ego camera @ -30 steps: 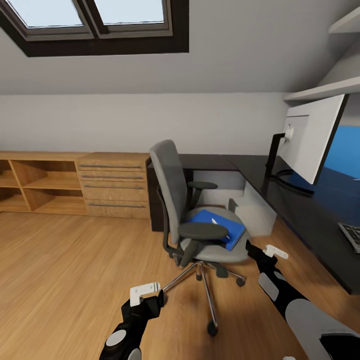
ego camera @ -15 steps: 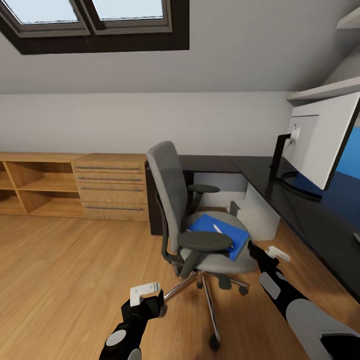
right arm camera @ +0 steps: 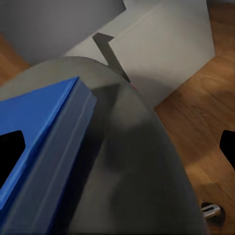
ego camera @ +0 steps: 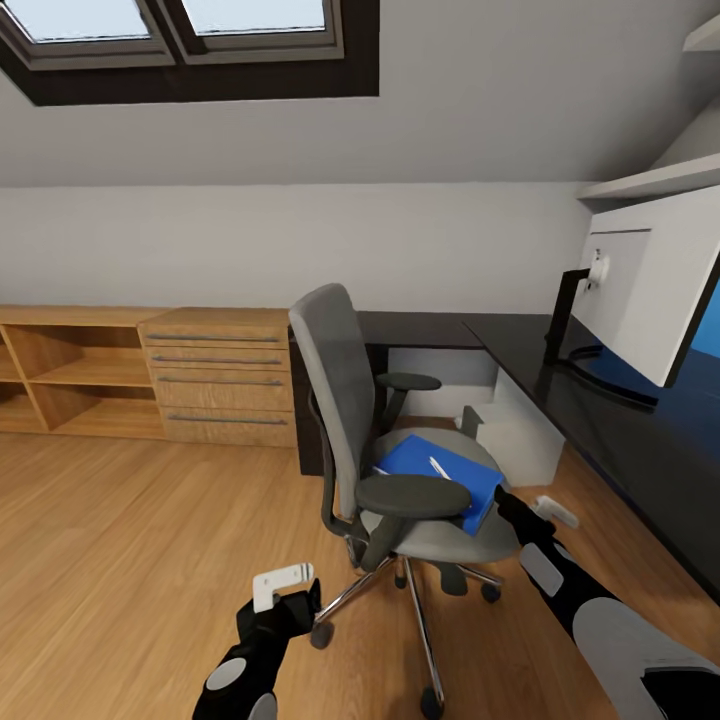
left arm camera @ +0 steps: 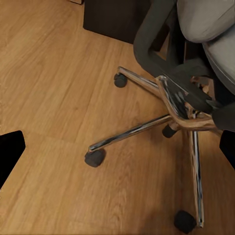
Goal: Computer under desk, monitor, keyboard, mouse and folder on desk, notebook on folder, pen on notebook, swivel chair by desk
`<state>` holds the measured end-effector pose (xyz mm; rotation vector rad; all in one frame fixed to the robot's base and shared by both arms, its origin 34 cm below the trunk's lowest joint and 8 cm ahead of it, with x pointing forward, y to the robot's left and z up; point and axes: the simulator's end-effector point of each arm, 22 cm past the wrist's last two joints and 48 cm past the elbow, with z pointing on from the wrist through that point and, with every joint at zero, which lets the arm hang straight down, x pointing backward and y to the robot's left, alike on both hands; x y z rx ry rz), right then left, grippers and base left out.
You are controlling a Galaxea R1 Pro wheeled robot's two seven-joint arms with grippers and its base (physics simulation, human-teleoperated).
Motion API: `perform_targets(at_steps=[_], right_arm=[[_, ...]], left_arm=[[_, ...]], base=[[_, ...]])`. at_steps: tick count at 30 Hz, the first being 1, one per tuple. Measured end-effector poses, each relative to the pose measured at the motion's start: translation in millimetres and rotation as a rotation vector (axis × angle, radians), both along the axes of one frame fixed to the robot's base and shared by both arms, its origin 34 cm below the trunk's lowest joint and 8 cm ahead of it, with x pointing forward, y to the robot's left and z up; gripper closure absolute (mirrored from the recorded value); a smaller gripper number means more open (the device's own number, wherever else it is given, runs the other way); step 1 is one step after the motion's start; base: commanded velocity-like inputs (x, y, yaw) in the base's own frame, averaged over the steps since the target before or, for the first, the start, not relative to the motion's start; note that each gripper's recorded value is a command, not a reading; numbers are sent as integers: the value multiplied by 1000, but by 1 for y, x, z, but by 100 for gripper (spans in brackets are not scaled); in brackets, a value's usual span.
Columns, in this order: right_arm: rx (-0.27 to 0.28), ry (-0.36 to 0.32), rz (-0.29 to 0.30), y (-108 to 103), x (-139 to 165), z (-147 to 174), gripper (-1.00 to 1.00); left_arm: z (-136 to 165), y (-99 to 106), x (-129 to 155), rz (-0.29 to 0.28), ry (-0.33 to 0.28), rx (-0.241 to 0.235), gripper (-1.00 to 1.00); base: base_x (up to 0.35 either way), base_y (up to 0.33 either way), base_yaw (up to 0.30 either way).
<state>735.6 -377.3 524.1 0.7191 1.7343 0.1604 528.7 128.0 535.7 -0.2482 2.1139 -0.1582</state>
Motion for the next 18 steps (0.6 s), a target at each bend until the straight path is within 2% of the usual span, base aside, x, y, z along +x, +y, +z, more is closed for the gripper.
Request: perform_targets(at_steps=[8, 12, 13, 18], right_arm=[[82, 17, -11, -6, -3, -7, -100], [129, 26, 9, -7, -3, -9, -100], [160, 15, 28, -6, -2, -8, -100], [189, 5, 31, -7, -2, -7, -100]], left_arm=[[-1, 7, 1, 16, 2, 0, -100], [-2, 11, 1, 26, 3, 0, -100], [-2, 13, 2, 32, 4, -1, -100], [-2, 15, 2, 37, 4, -1, -100]], base=[[3, 0, 0], [0, 0, 0], [0, 0, 0], [0, 0, 0]])
